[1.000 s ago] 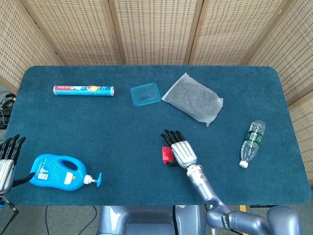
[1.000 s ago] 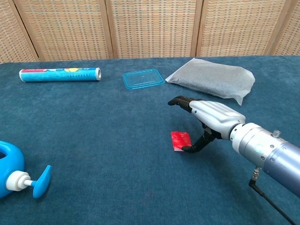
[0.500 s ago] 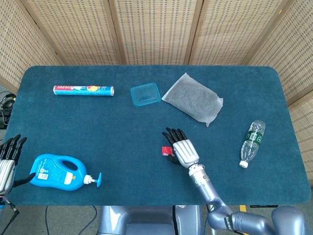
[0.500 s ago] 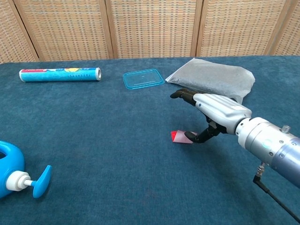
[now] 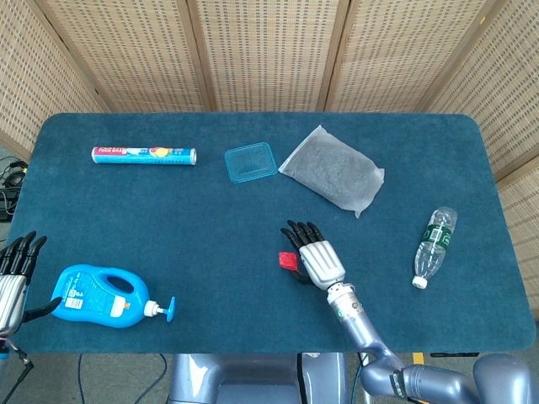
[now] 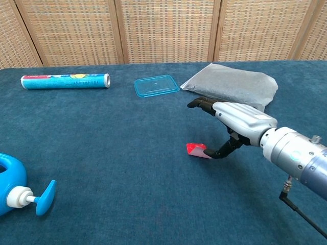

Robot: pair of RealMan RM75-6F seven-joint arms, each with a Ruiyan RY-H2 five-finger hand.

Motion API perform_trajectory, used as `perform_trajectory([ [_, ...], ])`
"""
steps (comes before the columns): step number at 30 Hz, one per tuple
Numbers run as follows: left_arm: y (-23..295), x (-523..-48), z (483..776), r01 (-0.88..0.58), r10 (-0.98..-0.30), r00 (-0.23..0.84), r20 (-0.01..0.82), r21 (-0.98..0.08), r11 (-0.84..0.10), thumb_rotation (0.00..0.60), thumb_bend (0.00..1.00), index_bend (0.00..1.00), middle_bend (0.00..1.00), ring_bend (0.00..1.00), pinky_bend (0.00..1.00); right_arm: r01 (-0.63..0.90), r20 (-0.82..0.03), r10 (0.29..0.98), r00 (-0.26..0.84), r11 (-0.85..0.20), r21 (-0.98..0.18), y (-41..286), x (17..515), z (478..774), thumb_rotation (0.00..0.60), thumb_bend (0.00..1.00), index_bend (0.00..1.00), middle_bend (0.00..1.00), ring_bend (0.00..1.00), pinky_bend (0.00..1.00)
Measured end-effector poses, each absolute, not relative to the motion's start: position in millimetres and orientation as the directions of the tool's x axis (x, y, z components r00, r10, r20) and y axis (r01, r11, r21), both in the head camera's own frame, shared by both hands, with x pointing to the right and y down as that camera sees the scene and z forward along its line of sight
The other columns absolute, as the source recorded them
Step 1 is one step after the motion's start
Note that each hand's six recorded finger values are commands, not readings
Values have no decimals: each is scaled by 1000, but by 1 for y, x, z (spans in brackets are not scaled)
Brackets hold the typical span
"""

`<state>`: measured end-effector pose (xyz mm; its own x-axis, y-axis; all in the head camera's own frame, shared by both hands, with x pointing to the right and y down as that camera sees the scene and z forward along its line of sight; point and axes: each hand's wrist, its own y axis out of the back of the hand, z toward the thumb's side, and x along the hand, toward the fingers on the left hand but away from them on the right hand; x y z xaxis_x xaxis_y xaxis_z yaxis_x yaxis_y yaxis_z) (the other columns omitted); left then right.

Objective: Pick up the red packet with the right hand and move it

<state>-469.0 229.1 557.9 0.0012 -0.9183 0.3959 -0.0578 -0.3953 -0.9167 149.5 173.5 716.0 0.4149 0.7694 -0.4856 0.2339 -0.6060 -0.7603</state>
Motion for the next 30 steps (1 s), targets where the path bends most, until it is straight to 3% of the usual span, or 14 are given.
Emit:
perform_trajectory([
  [12, 229, -469, 556, -61, -920, 1, 391, -918, -391, 600, 132, 0, 0, 0, 80, 232, -492, 766, 414, -611, -757, 175, 150, 715, 600, 73, 30, 0, 0, 0],
  [30, 229, -469, 554, -65, -923, 2, 386, -921, -385, 600, 132, 0, 0, 0, 80, 212, -511, 748, 424, -630, -747, 188, 142, 721, 600, 61, 27, 0, 0, 0],
])
